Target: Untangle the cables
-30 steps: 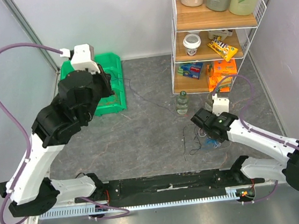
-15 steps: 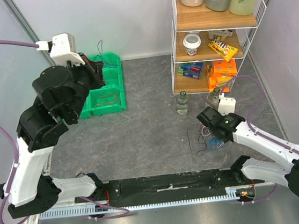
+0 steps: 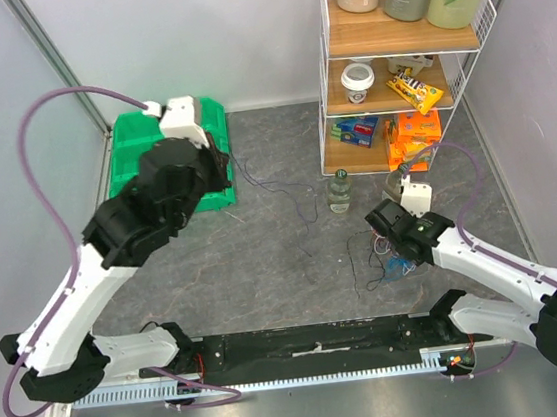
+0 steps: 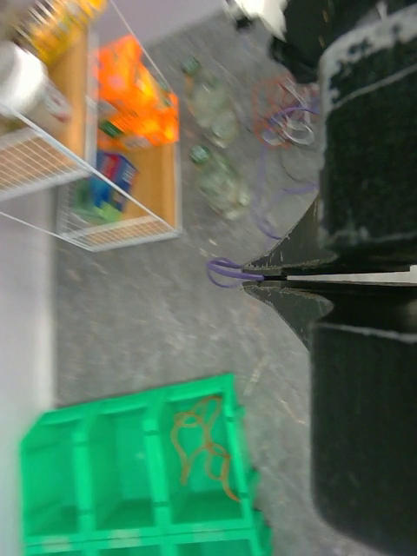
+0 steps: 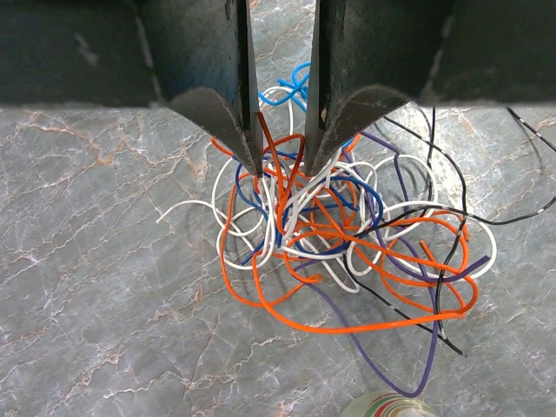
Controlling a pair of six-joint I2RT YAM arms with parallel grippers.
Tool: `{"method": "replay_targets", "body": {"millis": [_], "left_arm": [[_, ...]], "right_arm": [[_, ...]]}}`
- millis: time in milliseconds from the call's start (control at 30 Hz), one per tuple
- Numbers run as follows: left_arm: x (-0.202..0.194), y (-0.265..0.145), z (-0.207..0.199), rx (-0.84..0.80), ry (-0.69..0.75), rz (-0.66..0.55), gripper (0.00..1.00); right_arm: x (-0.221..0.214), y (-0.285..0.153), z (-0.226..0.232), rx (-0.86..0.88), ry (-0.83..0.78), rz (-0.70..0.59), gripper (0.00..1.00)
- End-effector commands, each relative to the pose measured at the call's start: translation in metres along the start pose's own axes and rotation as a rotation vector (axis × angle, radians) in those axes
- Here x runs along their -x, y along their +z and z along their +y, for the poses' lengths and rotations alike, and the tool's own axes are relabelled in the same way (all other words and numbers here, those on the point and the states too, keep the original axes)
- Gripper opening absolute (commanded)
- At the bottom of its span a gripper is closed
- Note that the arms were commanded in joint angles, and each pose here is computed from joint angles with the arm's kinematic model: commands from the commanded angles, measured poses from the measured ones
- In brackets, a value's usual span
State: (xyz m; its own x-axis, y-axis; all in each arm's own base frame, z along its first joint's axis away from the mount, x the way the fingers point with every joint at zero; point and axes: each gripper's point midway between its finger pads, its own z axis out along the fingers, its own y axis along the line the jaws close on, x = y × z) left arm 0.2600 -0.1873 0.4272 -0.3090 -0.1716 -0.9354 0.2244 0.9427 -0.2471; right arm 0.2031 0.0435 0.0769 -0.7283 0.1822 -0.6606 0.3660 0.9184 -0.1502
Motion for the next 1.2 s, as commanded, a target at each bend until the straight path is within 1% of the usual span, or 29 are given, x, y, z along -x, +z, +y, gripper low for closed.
{"method": "replay_targets", "body": {"millis": [0,167,267,333,433,533,600,667,733,833,900,933,1000,1067,1100,1133,1167], "left_arm": [[-0.057,0.015,0.006,0.025,-0.016,0.117,0.02],[-0.115,0.019,0.015,0.014,0.072,0.258,0.02],[-0.157,0.022,0.021,0.010,0.113,0.365,0.02],[-0.188,0.024,0.020,-0.013,0.140,0.453,0.02],[-0.239,0.025,0.011,-0.083,0.182,0.644,0.02],[-0.275,0.028,0.004,-0.104,0.196,0.802,0.01],[-0.294,0.031,0.003,-0.106,0.220,0.884,0.02],[-0.308,0.035,0.003,-0.101,0.237,0.939,0.02],[-0.318,0.044,-0.002,-0.130,0.250,0.957,0.07],[-0.330,0.054,0.004,-0.098,0.290,1.004,0.13],[-0.330,0.057,0.006,-0.083,0.295,1.007,0.25],[-0.326,0.058,0.003,-0.091,0.291,0.989,0.33],[-0.318,0.058,0.000,-0.103,0.284,0.959,0.46],[-0.313,0.054,0.001,-0.105,0.277,0.951,0.67],[-0.313,0.051,0.001,-0.103,0.271,0.956,0.79],[-0.315,0.050,0.003,-0.096,0.266,0.964,0.95],[-0.319,0.049,0.004,-0.089,0.258,0.976,0.96]], "right_arm": [[0.005,0.001,0.005,0.021,0.017,-0.020,0.34],[0.005,0.000,0.005,0.027,0.018,-0.024,0.34],[0.004,0.001,0.005,0.022,0.014,-0.022,0.34],[0.004,0.002,0.005,0.023,0.014,-0.021,0.34],[0.002,0.003,0.007,0.029,0.005,-0.012,0.34],[0.002,0.003,0.008,0.031,0.001,-0.011,0.34],[0.002,0.003,0.009,0.035,-0.001,-0.011,0.34],[0.001,0.003,0.009,0.033,-0.004,-0.006,0.34],[0.000,0.004,0.009,0.032,-0.006,-0.002,0.35],[-0.001,0.005,0.011,0.039,-0.016,0.006,0.35],[-0.002,0.005,0.010,0.040,-0.015,0.008,0.34],[-0.002,0.005,0.011,0.043,-0.013,0.006,0.35],[-0.001,0.004,0.011,0.047,-0.015,0.004,0.35],[-0.001,0.004,0.011,0.048,-0.019,0.003,0.35],[-0.002,0.005,0.012,0.048,-0.019,0.003,0.35],[-0.002,0.005,0.012,0.049,-0.022,0.004,0.35],[-0.002,0.006,0.013,0.050,-0.024,0.006,0.35]]}}
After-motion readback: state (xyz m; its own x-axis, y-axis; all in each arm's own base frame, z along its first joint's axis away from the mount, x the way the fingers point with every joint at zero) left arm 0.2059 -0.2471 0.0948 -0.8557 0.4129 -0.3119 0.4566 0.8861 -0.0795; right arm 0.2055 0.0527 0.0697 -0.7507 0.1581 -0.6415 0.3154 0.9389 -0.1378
